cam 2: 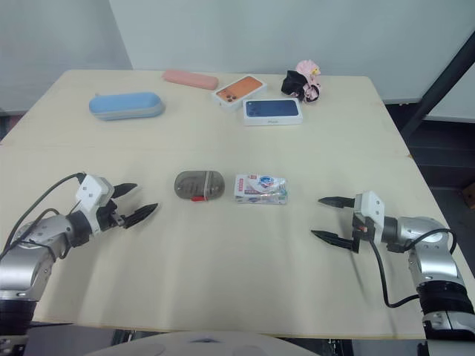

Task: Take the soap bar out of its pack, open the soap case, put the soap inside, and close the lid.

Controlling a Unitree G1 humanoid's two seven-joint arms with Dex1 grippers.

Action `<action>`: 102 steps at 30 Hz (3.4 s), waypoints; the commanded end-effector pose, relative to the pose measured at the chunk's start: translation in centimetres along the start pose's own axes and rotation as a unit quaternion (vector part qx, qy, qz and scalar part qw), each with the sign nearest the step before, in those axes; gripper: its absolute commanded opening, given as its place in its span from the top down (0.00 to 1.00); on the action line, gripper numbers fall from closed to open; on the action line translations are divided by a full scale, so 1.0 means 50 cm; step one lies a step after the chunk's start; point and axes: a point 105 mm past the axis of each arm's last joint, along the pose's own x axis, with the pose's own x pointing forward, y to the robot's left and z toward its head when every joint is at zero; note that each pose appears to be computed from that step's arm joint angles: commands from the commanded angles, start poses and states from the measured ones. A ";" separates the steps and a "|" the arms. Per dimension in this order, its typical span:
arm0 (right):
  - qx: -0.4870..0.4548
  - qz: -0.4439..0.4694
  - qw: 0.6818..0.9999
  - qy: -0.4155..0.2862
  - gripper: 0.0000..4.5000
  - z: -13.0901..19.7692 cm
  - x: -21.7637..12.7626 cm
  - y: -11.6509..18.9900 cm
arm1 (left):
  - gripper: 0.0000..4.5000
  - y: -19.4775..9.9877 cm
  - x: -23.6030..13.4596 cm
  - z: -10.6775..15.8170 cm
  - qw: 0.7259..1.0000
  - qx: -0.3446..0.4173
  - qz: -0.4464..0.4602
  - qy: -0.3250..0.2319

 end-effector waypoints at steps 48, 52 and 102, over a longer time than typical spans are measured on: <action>-0.078 0.155 0.984 0.048 0.00 0.128 0.202 -0.086 | 0.00 -0.101 0.017 0.076 0.986 0.052 -0.146 -0.065; -0.077 0.149 0.984 0.051 0.00 0.128 0.198 -0.089 | 0.00 -0.100 0.017 0.074 0.986 0.052 -0.143 -0.063; -0.085 0.116 0.987 0.069 0.40 0.094 0.178 -0.100 | 0.00 -0.160 0.007 0.085 0.967 0.057 -0.235 -0.083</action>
